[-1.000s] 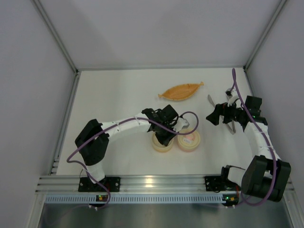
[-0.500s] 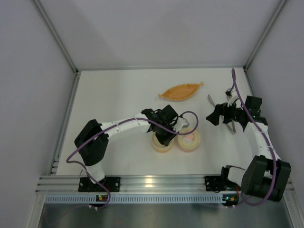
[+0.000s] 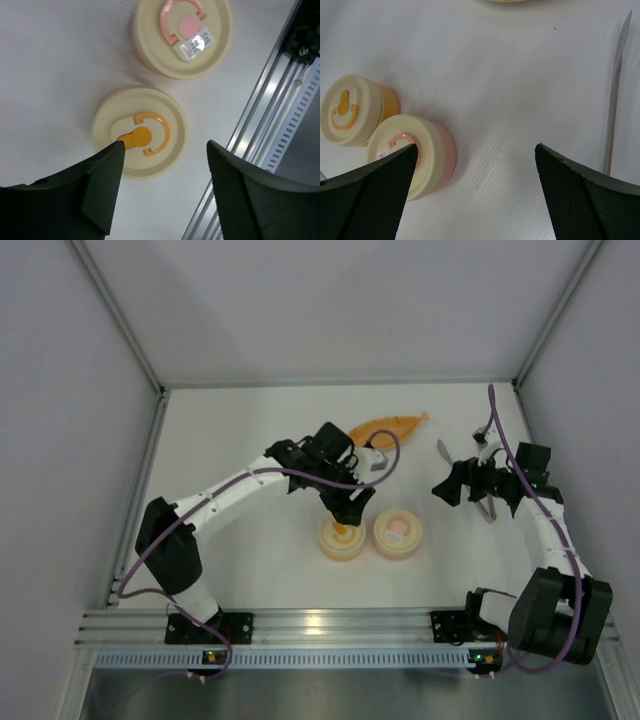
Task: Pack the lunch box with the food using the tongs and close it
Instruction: Screw the box lid onto the packing box, then reset both arms
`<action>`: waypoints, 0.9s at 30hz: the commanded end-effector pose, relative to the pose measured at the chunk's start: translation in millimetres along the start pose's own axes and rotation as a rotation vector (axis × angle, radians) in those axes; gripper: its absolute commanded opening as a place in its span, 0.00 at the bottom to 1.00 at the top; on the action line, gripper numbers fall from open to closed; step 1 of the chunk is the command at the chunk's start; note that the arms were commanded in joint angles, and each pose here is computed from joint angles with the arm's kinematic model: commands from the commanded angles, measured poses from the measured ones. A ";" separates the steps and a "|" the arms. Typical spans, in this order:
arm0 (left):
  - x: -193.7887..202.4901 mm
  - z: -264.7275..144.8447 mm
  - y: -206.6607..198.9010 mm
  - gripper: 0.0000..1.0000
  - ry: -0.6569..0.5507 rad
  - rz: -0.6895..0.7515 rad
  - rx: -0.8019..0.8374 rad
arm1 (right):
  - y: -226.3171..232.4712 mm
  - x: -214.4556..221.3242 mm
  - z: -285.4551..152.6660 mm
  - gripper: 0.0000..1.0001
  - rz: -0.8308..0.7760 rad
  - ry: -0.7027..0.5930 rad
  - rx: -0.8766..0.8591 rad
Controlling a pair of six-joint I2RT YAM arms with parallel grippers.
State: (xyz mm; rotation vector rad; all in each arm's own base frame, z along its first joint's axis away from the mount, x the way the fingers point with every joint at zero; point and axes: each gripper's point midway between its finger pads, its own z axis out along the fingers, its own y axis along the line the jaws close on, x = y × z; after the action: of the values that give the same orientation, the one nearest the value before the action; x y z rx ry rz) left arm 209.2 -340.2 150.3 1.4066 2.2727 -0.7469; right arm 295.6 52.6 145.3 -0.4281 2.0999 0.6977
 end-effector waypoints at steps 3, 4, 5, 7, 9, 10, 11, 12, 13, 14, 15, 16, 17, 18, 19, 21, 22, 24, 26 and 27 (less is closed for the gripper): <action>-24.5 -79.2 61.4 0.96 -0.217 -0.257 -0.037 | 9.4 -25.5 -5.4 0.99 -0.083 -0.040 -0.035; -22.5 -85.8 71.5 0.98 -0.233 -0.298 -0.034 | 9.3 -27.1 -5.6 0.99 -0.089 -0.040 -0.031; -16.0 -99.3 96.5 0.98 -0.261 -0.362 -0.067 | 9.4 -26.7 -5.3 0.99 -0.090 -0.035 -0.030; -9.5 -109.3 113.2 0.98 -0.291 -0.453 -0.077 | 8.6 -28.3 -4.4 0.99 -0.099 -0.026 -0.020; 3.0 -120.0 132.6 0.98 -0.312 -0.500 -0.138 | 6.6 -29.2 -2.8 0.99 -0.102 -0.017 -0.011; 5.9 -122.4 138.5 0.98 -0.320 -0.501 -0.161 | 4.3 -29.6 -1.8 0.99 -0.102 -0.009 0.003; 11.6 -127.7 147.4 0.98 -0.327 -0.511 -0.205 | 2.5 -29.8 -1.1 0.99 -0.098 -0.001 0.011; 16.0 -128.9 152.7 0.98 -0.331 -0.522 -0.227 | -0.1 -27.3 0.8 0.99 -0.079 0.017 0.014; 26.5 -125.8 157.9 0.98 -0.318 -0.545 -0.247 | -5.0 -31.8 0.3 0.99 -0.081 0.020 0.039; 34.9 -130.8 171.9 0.98 -0.325 -0.571 -0.300 | -8.2 -32.8 1.0 0.99 -0.066 0.024 0.052; 41.4 -131.9 177.2 0.98 -0.327 -0.587 -0.314 | -12.1 -34.9 2.9 0.99 -0.056 0.032 0.060; 53.1 -129.0 181.0 0.98 -0.315 -0.606 -0.318 | -17.4 -35.2 3.5 0.99 -0.051 0.039 0.082; 63.4 -132.0 188.7 0.98 -0.312 -0.627 -0.337 | -19.5 -35.9 4.1 0.99 -0.039 0.044 0.093; 72.2 -133.2 196.6 0.98 -0.304 -0.630 -0.371 | -24.0 -35.8 5.8 0.99 -0.028 0.051 0.105; 80.5 -131.5 200.8 0.98 -0.293 -0.637 -0.387 | -30.2 -35.3 6.1 0.99 -0.023 0.058 0.133; 102.1 -129.2 208.9 0.98 -0.268 -0.631 -0.425 | -37.0 -33.3 8.4 0.99 -0.015 0.068 0.157; 108.4 -128.8 210.8 0.98 -0.265 -0.634 -0.440 | -40.7 -33.0 9.3 0.99 -0.016 0.069 0.173; 126.2 -126.0 212.0 0.98 -0.240 -0.644 -0.484 | -45.5 -30.2 10.9 0.99 -0.009 0.077 0.192; 137.0 -122.6 208.1 0.98 -0.221 -0.643 -0.491 | -45.7 -27.7 12.9 0.99 -0.009 0.086 0.195; 139.4 -122.3 207.8 0.98 -0.216 -0.640 -0.497 | -46.0 -23.8 14.0 0.99 -0.006 0.097 0.197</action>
State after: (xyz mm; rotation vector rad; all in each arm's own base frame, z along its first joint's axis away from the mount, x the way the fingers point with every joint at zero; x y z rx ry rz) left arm 318.5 -97.5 100.4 0.3058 2.6179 -0.4931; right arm 332.3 26.6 134.7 -0.3612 2.2481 0.5139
